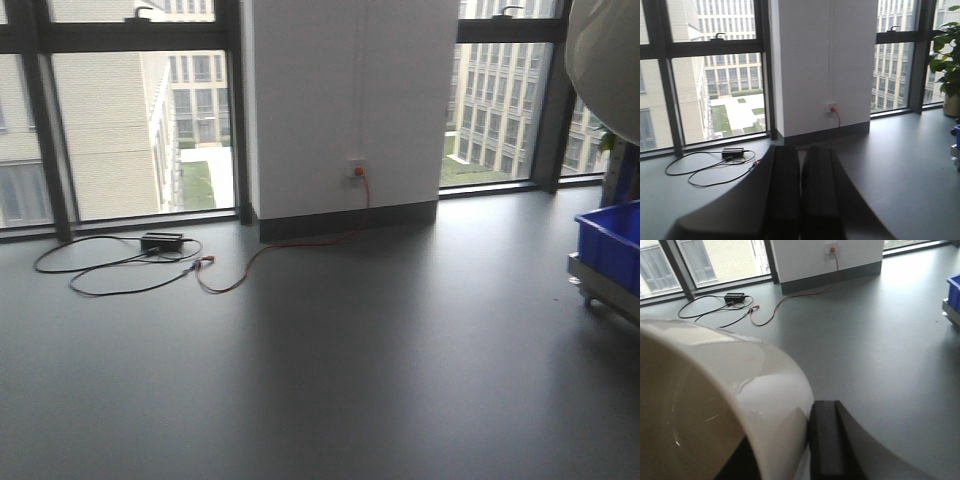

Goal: Move white bin to right shelf second layer
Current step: 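Turn toward the blue-bin roller rack carrying the white bin in the right gripper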

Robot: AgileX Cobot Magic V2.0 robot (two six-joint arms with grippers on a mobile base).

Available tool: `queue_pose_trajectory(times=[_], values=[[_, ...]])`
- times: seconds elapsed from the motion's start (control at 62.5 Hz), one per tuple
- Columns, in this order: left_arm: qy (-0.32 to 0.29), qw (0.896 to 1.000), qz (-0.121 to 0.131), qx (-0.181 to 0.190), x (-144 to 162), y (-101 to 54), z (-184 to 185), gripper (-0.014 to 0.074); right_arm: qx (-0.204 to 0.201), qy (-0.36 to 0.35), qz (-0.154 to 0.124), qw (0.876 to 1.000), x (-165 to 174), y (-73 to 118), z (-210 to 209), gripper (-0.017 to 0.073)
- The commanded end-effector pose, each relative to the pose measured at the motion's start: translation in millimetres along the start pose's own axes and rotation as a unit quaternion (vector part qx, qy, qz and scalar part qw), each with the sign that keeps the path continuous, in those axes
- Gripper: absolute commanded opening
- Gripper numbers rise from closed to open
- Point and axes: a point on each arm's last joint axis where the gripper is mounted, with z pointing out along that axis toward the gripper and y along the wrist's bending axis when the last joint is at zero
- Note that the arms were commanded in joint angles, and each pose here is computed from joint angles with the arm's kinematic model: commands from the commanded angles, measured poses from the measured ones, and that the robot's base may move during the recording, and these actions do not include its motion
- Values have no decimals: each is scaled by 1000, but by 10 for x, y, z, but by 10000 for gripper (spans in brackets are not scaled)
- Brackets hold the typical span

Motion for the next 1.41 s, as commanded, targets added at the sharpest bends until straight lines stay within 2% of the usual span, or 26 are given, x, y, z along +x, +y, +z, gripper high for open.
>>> queue_pose_trajectory(times=[0.0, 1.391], values=[[-33, 999, -6, -2, 27, 3, -5, 85, -8, -66, 2, 998, -183, 27, -48, 56], [-33, 999, -6, -2, 27, 3, -5, 85, -8, -66, 2, 998, -183, 27, -48, 56]])
